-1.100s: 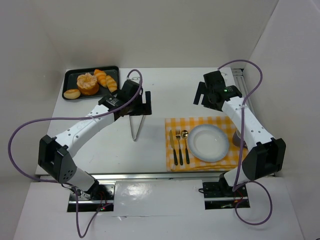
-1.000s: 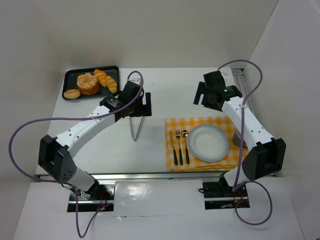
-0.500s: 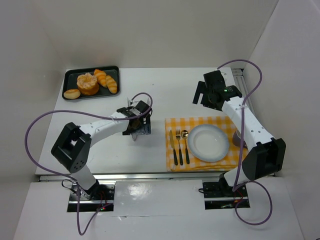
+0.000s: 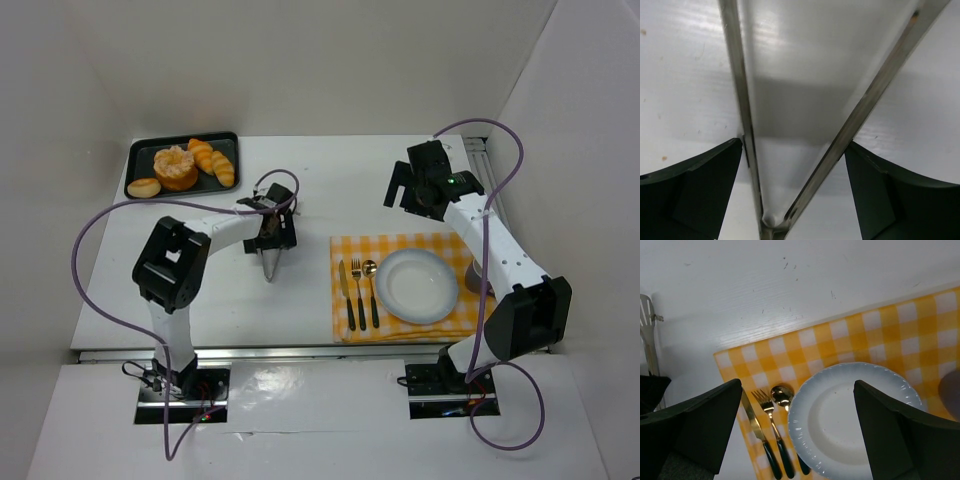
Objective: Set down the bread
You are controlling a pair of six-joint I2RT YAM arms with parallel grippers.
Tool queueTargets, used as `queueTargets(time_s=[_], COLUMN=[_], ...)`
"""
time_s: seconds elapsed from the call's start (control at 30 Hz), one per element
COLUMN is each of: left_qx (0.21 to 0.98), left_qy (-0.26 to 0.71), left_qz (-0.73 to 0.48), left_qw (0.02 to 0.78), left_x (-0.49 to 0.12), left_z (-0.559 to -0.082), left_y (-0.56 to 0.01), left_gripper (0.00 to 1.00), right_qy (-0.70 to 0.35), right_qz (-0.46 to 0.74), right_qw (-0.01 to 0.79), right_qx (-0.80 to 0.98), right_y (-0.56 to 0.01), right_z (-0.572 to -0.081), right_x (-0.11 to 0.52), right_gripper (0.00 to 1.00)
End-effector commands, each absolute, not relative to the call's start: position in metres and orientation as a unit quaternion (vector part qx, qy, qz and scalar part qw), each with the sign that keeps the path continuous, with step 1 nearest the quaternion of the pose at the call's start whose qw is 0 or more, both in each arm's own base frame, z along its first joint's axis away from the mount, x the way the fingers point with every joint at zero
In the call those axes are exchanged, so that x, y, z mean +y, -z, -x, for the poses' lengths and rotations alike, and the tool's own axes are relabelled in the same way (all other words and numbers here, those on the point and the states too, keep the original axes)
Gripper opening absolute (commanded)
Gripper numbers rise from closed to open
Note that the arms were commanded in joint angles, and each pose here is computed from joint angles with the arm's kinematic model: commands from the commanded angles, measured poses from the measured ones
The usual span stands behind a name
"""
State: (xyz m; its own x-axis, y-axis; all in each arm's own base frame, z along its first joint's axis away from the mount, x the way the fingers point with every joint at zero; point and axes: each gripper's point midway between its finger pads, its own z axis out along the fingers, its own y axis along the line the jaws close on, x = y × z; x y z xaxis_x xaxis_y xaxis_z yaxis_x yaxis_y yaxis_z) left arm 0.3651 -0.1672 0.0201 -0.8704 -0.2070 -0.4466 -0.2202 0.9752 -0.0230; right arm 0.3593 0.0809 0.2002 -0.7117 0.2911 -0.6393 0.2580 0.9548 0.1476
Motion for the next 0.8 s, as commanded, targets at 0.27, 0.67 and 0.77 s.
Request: queueTargets(time_s=[0.27,0.67,0.77], left_qx=[0.958,0.935,0.933], left_qy=[-0.02,0.003,-0.013], left_qz=[0.096,0.107,0.133], left_qw=[0.271,0.337,0.335], left_x=[-0.169,-0.089,-0.061], left_z=[-0.415,-0.451,-0.46], left_y=[-0.053,-0.191,-0.2], left_gripper=[0.39,0.18,0.37], right_qy=[-0.041,-0.05,-0.048], right_qz=[-0.151,-0.14,-0.142], right_qw=[0.379,0.389,0.394], right_qx=[0.912,0.909,0.907], right_y=[-0.215,-0.222,-0.226], right_z=[-0.371,-0.384,-0.385], right_x=[0.083,0.09,0.089], right_gripper=[1.0,1.0,1.0])
